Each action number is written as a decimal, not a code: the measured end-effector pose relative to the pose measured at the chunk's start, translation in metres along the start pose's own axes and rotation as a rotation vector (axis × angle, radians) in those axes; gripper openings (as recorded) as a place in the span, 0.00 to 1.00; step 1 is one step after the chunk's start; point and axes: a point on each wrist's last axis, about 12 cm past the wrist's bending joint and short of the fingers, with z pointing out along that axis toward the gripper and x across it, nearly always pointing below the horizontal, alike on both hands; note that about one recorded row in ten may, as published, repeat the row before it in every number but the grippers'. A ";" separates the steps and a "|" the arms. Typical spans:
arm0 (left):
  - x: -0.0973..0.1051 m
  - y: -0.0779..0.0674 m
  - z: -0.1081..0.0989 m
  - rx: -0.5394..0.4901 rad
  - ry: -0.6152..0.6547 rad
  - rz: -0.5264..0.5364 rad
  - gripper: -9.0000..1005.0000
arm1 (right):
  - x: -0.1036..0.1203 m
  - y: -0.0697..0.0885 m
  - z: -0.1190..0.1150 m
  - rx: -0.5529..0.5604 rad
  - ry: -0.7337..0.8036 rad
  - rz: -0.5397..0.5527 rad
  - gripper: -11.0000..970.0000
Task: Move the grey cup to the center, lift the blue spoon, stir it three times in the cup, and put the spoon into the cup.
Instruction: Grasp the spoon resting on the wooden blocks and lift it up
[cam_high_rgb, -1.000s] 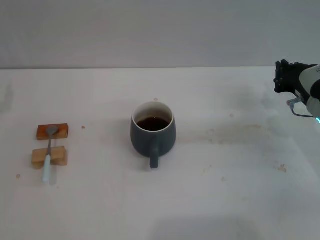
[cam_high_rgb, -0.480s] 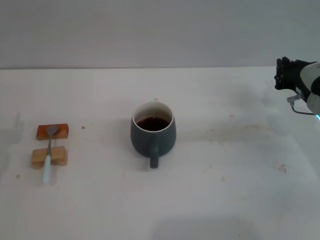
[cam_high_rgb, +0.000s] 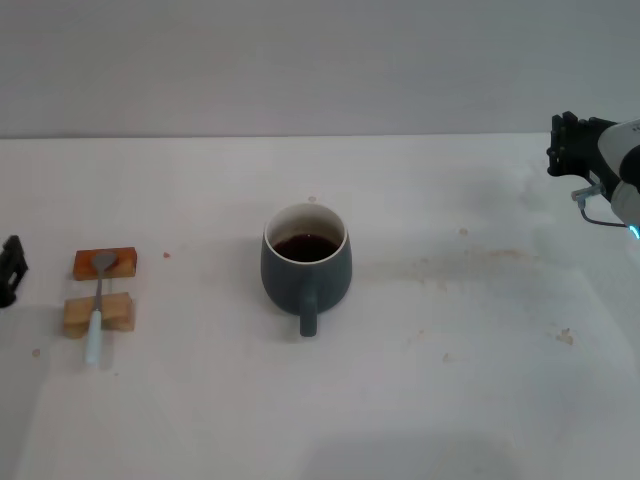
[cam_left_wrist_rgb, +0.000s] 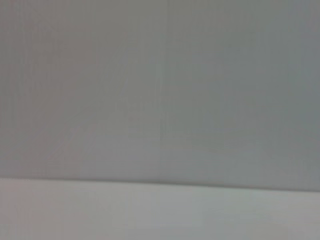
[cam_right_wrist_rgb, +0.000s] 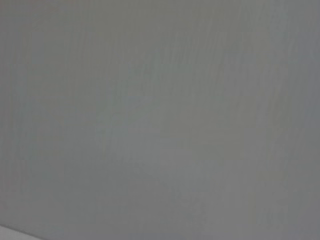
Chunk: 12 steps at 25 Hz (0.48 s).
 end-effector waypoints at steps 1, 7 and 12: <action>0.002 -0.009 -0.005 -0.002 0.025 -0.007 0.53 | -0.001 0.001 0.001 -0.002 -0.003 -0.001 0.08; 0.007 -0.020 -0.011 0.001 0.057 -0.025 0.53 | -0.004 0.002 0.002 -0.006 -0.010 -0.001 0.08; 0.017 -0.033 -0.013 0.034 0.096 -0.054 0.53 | -0.005 0.002 0.002 -0.008 -0.016 -0.001 0.08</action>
